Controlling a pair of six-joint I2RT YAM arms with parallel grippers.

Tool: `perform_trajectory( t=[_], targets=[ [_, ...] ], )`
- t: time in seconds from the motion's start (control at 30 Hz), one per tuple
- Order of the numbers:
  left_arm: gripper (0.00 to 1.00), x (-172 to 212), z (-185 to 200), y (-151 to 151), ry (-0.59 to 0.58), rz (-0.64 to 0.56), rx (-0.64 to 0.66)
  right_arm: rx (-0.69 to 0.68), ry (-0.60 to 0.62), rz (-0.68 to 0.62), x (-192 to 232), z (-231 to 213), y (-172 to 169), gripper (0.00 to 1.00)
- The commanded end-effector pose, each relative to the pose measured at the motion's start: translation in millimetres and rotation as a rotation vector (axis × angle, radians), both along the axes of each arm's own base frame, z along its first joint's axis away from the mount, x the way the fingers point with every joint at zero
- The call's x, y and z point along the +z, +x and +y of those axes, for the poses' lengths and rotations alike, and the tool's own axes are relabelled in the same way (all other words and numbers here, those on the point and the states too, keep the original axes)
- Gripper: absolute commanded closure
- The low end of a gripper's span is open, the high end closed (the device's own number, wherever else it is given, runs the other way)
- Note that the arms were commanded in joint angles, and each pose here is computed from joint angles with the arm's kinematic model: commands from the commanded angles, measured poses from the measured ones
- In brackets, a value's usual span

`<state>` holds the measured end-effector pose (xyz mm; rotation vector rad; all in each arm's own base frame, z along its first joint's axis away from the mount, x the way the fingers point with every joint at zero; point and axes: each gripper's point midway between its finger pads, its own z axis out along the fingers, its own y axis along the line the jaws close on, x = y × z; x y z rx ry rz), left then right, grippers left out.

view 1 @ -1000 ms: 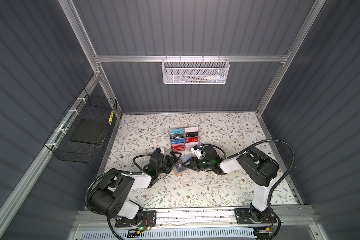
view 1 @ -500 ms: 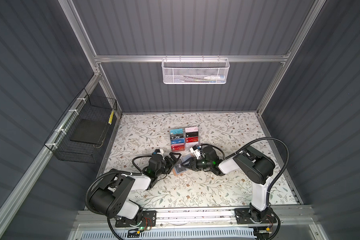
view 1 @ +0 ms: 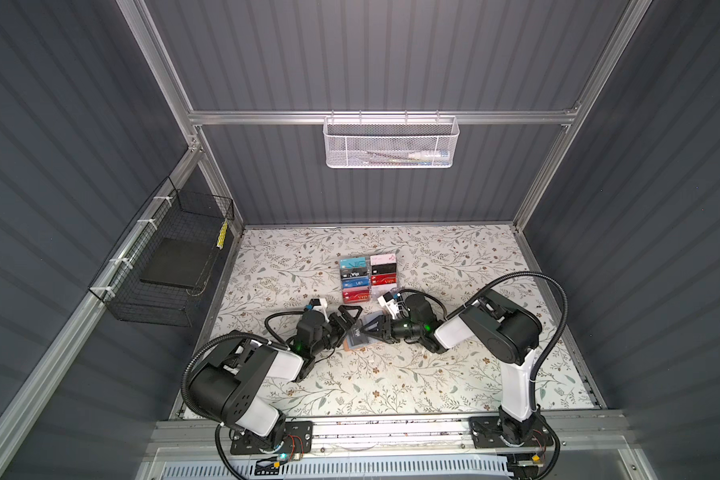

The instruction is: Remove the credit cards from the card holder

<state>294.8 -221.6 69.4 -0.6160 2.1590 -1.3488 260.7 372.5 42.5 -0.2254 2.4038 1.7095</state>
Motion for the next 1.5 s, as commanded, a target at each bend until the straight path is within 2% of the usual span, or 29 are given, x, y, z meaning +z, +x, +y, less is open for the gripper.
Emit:
perform_trajectory(
  t=[0.0, 0.3, 0.5, 0.6, 1.47],
  targets=[
    [0.00, -61, 16, -34, 0.104, 0.218, -0.007, 0.018, 0.000, 0.014, -4, 5, -5, 0.45],
    [0.00, -44, 21, -25, 0.091, 0.192, -0.003, 0.002, -0.028, 0.026, -9, 3, -6, 0.45],
    [0.00, -10, 29, -14, 0.203, 0.136, -0.024, -0.007, -0.046, 0.038, -12, 1, -7, 0.45],
    [0.00, 1, 27, -10, 0.217, 0.126, -0.034, -0.007, -0.040, 0.042, -10, 2, -6, 0.45],
    [0.00, -25, 23, -16, 0.162, 0.193, -0.032, -0.005, -0.013, 0.032, 2, 3, -9, 0.45]
  ],
)
